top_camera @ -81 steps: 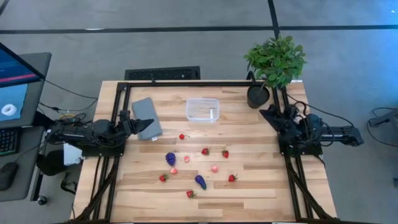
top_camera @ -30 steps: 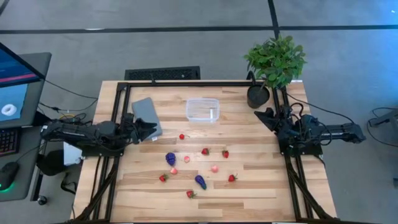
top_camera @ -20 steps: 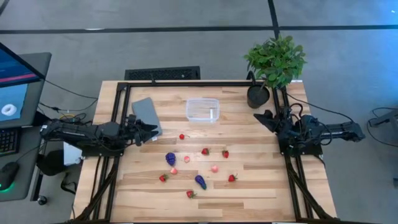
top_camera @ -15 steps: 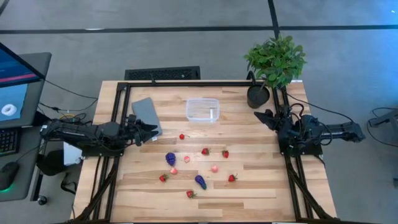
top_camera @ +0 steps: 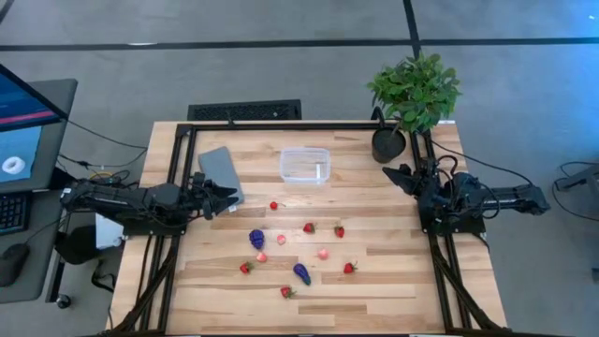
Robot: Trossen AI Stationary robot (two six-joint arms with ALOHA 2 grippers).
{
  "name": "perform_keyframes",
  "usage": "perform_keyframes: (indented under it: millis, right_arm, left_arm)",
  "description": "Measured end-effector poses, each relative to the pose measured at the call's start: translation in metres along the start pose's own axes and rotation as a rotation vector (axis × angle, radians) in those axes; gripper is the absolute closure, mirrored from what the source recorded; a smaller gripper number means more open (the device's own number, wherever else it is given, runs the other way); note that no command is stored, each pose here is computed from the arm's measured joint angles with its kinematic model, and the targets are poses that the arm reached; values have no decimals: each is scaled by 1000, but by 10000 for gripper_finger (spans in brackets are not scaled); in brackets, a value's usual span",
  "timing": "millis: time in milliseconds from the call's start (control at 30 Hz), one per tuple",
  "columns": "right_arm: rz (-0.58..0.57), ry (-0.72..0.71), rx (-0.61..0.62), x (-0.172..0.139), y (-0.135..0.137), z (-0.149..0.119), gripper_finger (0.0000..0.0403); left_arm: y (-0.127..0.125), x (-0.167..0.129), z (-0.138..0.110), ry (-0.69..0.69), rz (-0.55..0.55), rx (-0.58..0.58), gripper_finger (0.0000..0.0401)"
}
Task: Pick and placing Produce into tupperware
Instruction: Put the cherry into the transparent bin
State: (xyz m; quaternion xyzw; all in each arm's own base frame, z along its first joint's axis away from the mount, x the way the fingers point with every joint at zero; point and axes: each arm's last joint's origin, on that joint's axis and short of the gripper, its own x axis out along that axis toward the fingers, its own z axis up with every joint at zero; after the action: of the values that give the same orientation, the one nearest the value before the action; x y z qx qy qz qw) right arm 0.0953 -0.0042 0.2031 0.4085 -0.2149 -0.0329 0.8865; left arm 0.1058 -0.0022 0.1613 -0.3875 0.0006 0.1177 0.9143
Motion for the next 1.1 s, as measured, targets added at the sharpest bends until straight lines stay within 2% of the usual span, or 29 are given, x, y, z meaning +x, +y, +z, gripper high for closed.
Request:
perform_keyframes:
  millis: [333,1100]
  right_arm:
    - [-27,35,-88,0,-3,-3,143]
    - [-37,44,-60,0,-4,-4,143]
  left_arm:
    - [0,0,0,0,1,0,81]
    - [0,0,2,-40,28,8,81]
